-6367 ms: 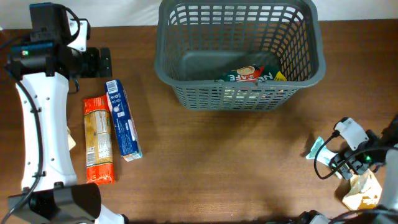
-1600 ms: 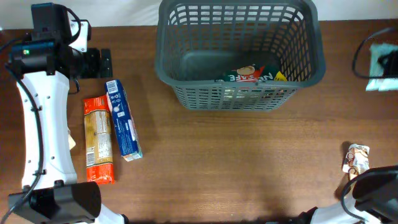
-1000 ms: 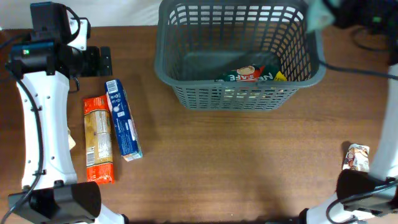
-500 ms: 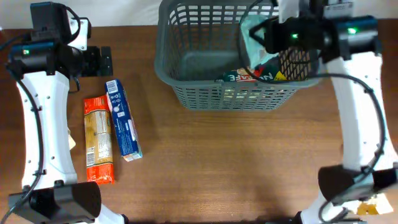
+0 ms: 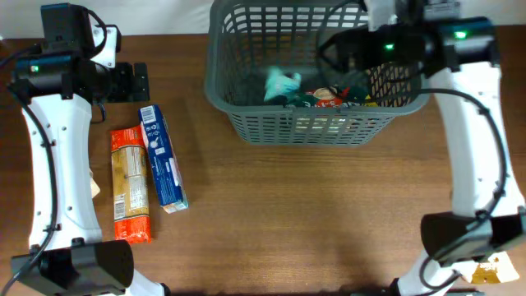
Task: Pack container
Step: 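Carry the teal wrapper into the basket and open the right gripper, then move the right gripper to the brown Pantree bag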
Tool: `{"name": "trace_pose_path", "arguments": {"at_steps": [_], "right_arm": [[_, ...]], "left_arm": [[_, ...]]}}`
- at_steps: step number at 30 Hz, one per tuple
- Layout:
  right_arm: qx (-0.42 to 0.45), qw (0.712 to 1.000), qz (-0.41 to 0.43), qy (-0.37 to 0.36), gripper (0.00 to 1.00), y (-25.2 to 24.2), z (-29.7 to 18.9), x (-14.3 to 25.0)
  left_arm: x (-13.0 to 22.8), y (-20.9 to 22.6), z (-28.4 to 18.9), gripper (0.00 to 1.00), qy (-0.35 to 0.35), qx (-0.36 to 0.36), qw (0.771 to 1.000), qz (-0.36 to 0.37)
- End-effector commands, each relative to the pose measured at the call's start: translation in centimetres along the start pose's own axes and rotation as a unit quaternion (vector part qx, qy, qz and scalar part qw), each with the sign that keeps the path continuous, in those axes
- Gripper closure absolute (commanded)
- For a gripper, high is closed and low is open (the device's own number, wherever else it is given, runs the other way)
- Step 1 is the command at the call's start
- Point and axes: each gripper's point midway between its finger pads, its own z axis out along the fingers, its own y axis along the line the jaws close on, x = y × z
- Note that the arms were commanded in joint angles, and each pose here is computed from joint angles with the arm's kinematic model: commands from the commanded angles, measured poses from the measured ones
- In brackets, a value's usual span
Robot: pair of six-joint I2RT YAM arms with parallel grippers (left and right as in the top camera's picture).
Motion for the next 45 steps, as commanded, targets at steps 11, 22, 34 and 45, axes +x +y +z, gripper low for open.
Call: {"name": "trace_pose_path", "arguments": {"at_steps": [11, 22, 34, 45], "right_arm": [[0.36, 0.891, 0.274, 0.018, 0.01, -13.8, -24.1, 11.7], [0.476, 0.694, 0.539, 0.048, 0.01, -15.0, -29.2, 24.4], [0.53, 0.596, 0.603, -0.027, 0.01, -7.3, -28.0, 35.9], [0.579, 0.289, 0.722, -0.245, 0.01, -7.3, -27.8, 42.6]], "left_arm": [[-0.4, -0.1, 0.2, 0.01, -0.004, 0.006, 1.0, 0.009], [-0.5, -0.1, 0.2, 0.01, -0.006, 0.006, 1.0, 0.009], [-0.7, -0.1, 0.2, 0.01, -0.011, 0.006, 1.0, 0.009], [-1.7, -0.5, 0.2, 0.01, -0.031, 0.02, 0.999, 0.009]]}}
